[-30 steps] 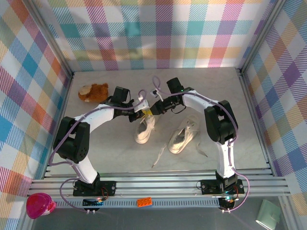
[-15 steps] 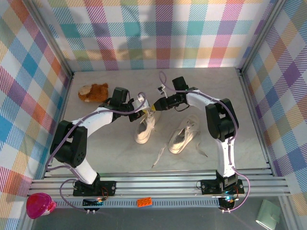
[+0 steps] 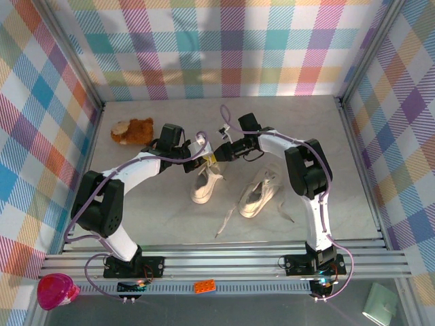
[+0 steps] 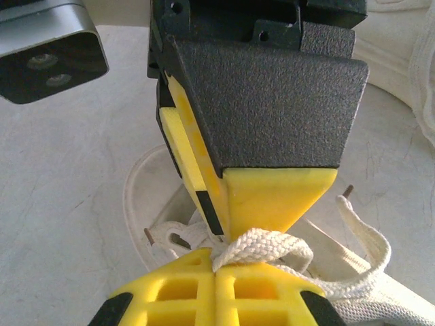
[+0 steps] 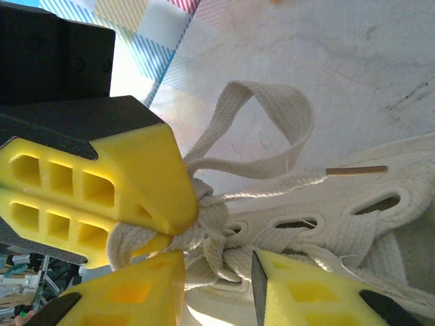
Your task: Tie the shoes
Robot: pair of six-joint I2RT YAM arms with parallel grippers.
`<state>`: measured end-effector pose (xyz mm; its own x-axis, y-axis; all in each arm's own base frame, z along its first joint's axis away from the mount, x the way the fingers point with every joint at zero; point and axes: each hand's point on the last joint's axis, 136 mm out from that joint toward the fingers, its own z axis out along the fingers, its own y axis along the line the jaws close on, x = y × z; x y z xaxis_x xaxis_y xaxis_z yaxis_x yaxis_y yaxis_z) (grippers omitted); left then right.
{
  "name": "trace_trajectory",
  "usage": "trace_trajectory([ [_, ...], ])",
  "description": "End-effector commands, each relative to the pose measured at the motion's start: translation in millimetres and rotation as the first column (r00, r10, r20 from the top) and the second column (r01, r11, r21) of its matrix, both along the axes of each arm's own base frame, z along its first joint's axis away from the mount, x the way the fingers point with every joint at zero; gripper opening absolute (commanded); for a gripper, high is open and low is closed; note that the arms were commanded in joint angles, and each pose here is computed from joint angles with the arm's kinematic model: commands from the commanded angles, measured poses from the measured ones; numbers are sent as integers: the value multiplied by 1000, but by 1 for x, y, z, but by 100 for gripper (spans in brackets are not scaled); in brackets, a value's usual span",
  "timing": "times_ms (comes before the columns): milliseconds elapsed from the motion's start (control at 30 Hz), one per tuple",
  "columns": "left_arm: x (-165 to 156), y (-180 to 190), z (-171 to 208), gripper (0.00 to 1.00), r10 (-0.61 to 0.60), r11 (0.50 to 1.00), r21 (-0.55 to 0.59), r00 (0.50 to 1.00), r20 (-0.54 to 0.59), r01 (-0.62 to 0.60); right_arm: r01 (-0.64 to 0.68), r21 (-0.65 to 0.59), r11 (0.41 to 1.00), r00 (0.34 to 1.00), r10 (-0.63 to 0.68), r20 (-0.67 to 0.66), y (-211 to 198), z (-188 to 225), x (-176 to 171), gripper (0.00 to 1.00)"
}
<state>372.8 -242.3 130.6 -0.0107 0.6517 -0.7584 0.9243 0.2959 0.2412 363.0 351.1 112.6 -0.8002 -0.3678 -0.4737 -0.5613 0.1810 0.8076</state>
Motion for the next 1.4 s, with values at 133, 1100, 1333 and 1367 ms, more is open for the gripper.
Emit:
trace_trajectory([
  [133, -5, -3, 6, 0, -23, 1000, -8, 1000, 21, 23, 6, 68, 998, 1000, -8, 27, -1, 15, 2, 34],
  [1100, -4, -3, 5, 0, -25, 1000, -7, 999, 27, 25, -23, 154, 988, 1000, 23, -1, 0, 27, -4, 40],
  [1333, -4, -4, 6, 0, -28, 1000, -11, 999, 26, 28, -46, 160, 986, 999, 49, -14, 7, 26, -5, 41],
  [1367, -4, -4, 6, 0, -28, 1000, -12, 999, 25, 28, -51, 160, 986, 998, 54, -18, 8, 25, -6, 42],
])
